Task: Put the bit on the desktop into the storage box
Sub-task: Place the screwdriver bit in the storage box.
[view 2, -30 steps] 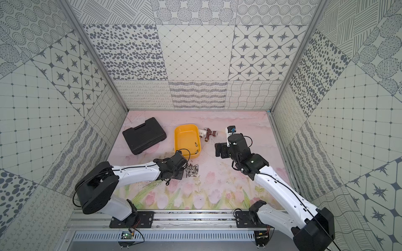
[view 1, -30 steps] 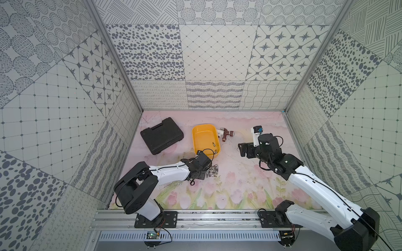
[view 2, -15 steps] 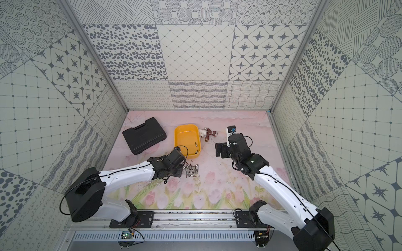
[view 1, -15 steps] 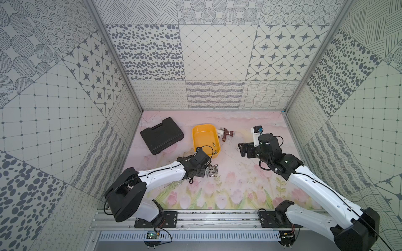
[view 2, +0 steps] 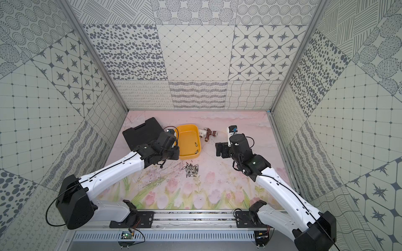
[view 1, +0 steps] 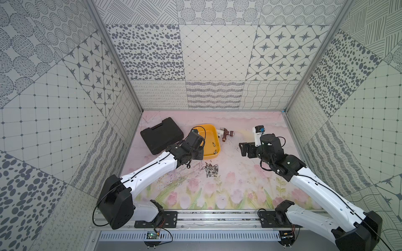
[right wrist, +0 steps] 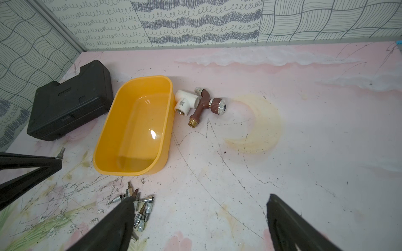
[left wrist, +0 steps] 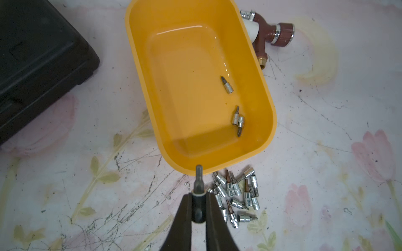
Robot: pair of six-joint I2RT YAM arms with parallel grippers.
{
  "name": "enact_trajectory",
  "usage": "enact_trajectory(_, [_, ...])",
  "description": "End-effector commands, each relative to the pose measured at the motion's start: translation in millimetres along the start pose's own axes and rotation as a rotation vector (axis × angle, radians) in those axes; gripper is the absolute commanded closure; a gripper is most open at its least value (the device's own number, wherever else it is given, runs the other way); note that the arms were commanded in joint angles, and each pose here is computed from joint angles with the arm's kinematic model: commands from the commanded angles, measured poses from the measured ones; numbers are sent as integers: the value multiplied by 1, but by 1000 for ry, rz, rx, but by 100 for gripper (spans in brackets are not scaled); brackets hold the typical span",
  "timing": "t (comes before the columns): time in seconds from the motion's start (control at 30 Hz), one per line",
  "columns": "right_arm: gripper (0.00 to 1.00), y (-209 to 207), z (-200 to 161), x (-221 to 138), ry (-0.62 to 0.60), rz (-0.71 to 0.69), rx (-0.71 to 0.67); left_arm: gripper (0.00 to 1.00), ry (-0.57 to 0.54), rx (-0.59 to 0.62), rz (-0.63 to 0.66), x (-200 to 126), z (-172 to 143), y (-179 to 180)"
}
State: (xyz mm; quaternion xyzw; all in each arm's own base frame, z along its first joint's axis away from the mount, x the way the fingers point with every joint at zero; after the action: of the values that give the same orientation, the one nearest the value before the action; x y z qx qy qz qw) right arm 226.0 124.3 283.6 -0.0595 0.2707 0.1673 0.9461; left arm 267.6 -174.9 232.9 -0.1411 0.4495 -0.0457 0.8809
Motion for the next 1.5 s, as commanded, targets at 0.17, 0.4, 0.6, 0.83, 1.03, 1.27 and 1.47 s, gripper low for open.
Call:
enact_trajectory(0.17, [3,-4,5,-13,-69,-9,30,92,72,107,12,34,32,-17])
enact_trajectory(0.4, [3,-7,2,-24,-76,-20,31,93,152,120,24,77,33,-27])
enact_trajectory(0.6, [4,-9,0,-27,-82,-24,36,95,229,106,37,108,28,-28])
enact_trajectory(0.83, [3,-8,-2,-27,-78,-21,37,95,300,113,72,132,16,-25])
enact_trajectory(1.03, [3,-8,-1,-26,-75,-21,36,95,351,124,96,148,8,-22])
enact_trajectory(1.27, [3,-7,0,-23,-66,-18,33,95,374,132,112,158,5,-21])
enact_trajectory(1.47, [3,-7,0,-21,-62,-17,29,93,380,132,119,162,3,-20])
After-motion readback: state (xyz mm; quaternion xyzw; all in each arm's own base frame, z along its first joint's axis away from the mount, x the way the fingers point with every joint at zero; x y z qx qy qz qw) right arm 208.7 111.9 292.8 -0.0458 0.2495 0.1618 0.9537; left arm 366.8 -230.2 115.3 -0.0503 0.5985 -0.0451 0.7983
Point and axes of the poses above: each gripper's point midway between its finger pads, its own x axis out along the fingers, its own y axis along the line the jaws close on, z = x × y, the point moved 9 cm from there along -x, back along the fingers, and after that the axes turned 14 degrees about -x, right-handed, at the moved point
